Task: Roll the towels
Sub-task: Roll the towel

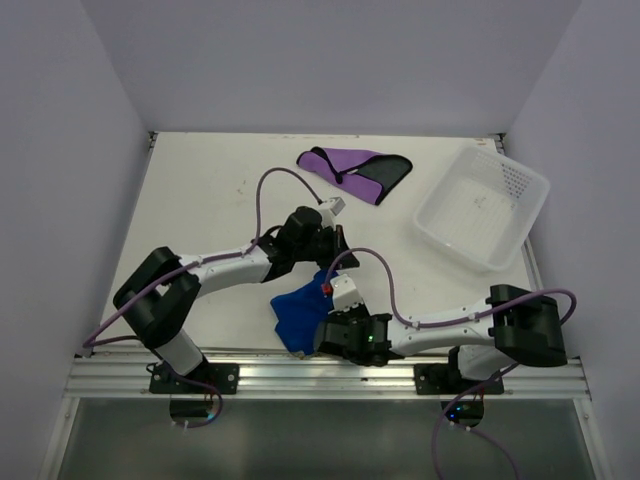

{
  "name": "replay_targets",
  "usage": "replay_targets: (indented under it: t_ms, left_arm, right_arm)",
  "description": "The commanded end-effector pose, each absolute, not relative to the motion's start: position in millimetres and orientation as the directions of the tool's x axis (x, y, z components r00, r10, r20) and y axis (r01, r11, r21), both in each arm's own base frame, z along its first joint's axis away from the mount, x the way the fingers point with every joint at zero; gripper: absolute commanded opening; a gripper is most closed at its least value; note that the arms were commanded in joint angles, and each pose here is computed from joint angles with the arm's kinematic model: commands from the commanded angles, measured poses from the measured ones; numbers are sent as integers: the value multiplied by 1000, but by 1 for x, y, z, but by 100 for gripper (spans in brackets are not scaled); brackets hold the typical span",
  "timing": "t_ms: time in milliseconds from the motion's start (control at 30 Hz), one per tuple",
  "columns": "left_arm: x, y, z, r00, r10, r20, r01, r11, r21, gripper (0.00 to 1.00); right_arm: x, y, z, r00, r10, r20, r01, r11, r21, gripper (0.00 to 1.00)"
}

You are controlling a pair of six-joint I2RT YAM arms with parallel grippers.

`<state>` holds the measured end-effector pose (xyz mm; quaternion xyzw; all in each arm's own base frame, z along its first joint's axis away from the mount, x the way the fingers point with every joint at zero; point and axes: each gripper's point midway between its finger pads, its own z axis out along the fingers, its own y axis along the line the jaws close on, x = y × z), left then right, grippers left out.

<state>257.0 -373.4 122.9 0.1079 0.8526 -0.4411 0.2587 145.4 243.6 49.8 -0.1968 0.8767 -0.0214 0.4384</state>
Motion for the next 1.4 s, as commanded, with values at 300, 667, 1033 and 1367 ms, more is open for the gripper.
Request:
replay_targets:
  t_ms: [300,667,1033,1367]
  left_arm:
    - [238,-383,101,-868,-33,-496,389,576,-719,0]
    - [234,-382,95,-874,-34,-484,371,596,-712,0]
    - [212,-367,67,-901,-34,-432,322,614,-720,0]
    - [200,-352,42,-919,-45,-392,270,651,-709,0]
  right_arm:
    - [152,250,65,-448,-441,-778,-249,897,-366,0]
    - [145,258,60,-403,-571,-715,-204,818,-538,0]
    - [141,264,57,-373,-669,-643,-206,735,-646,0]
    - [137,271,46,-382,-708,-594,-228,695,-683,0]
